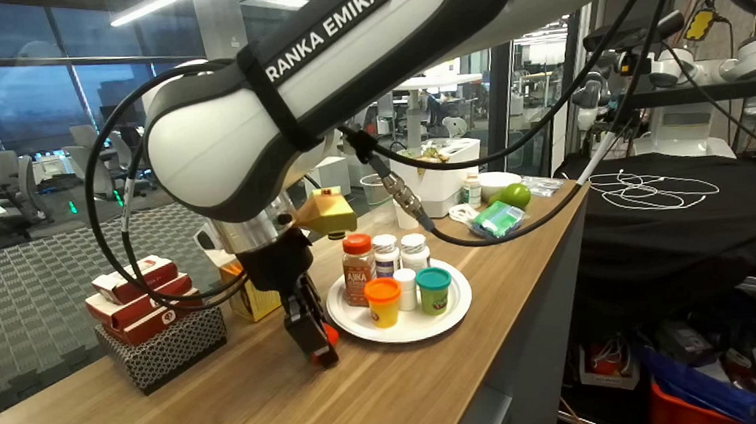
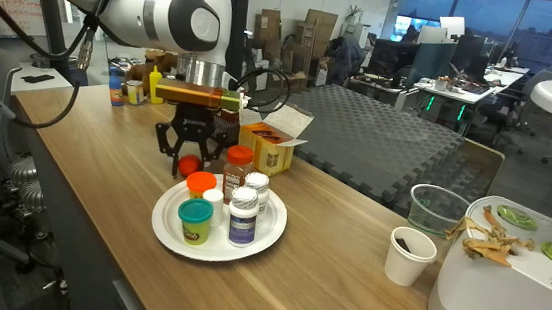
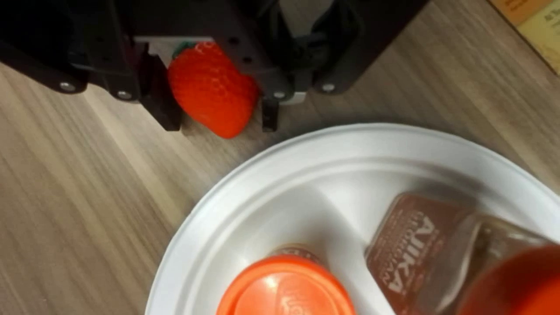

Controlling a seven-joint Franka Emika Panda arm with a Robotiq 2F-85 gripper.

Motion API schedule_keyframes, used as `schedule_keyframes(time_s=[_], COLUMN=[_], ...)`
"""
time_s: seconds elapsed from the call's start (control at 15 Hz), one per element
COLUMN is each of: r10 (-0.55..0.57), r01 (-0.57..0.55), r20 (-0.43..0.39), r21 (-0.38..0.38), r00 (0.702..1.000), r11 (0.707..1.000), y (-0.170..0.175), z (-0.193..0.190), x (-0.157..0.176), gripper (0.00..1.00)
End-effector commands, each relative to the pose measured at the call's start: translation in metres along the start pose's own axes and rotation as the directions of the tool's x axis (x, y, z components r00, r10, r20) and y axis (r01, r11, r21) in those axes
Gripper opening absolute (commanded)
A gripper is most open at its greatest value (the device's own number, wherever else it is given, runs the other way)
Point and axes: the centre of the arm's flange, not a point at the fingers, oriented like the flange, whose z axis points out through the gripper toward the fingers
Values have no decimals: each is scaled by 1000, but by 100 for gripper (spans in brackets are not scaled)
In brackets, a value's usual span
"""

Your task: Move the bottle on the white plate away from you then put all the bottles and the orange plushie on the white plate

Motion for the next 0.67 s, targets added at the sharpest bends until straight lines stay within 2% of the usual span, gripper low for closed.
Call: schedule_keyframes(time_s=[0.0, 0.33, 0.6], r10=[7, 108, 275], r01=[-7, -111, -285], r20=[-8, -61, -110], r21=[7, -37, -89], r00=[1000, 992, 955], r11=[1000, 993, 954], y=[6, -16, -34], z=[-17, -54, -78], x=[12, -6, -37], gripper=[25, 24, 24])
